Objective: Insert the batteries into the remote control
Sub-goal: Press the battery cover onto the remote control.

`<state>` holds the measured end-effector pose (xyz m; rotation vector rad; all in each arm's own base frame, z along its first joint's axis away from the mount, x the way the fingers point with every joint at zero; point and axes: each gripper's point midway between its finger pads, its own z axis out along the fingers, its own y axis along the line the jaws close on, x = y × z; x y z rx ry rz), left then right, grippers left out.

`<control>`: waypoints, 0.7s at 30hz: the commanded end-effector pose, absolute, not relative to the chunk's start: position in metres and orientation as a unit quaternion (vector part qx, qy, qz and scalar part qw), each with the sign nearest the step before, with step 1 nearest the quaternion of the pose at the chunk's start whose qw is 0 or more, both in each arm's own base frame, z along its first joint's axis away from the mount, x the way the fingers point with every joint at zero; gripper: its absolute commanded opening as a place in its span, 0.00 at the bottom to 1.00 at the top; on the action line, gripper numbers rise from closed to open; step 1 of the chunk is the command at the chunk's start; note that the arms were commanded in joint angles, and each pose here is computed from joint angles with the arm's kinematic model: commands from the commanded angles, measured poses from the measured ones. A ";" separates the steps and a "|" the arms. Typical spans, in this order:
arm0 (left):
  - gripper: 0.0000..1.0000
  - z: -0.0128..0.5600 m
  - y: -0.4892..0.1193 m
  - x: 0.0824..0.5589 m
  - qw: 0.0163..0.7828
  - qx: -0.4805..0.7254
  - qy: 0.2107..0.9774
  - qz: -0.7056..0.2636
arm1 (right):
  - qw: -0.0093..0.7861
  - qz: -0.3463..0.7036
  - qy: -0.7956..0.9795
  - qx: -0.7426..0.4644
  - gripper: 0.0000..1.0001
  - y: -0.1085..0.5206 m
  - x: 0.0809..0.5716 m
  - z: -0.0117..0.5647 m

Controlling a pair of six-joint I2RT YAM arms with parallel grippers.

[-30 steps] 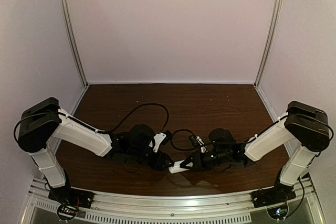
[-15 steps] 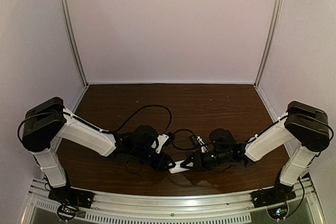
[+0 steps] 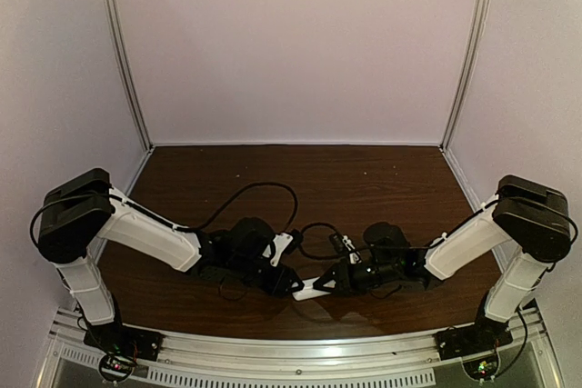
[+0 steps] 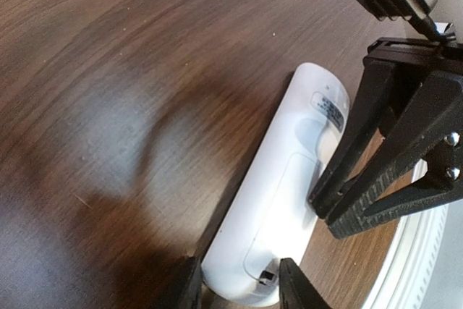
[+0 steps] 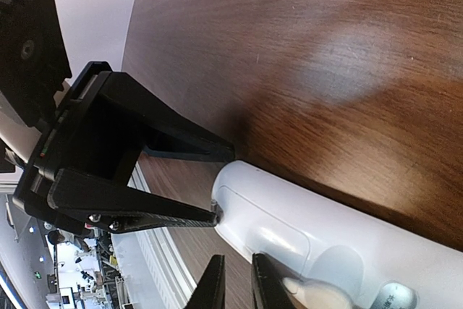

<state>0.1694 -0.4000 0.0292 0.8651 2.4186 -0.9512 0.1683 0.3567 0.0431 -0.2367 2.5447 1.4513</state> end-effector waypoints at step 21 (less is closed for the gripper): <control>0.30 -0.001 -0.373 0.156 0.167 0.306 0.887 -0.304 | 0.095 0.419 0.902 -0.040 0.14 0.328 0.173 0.002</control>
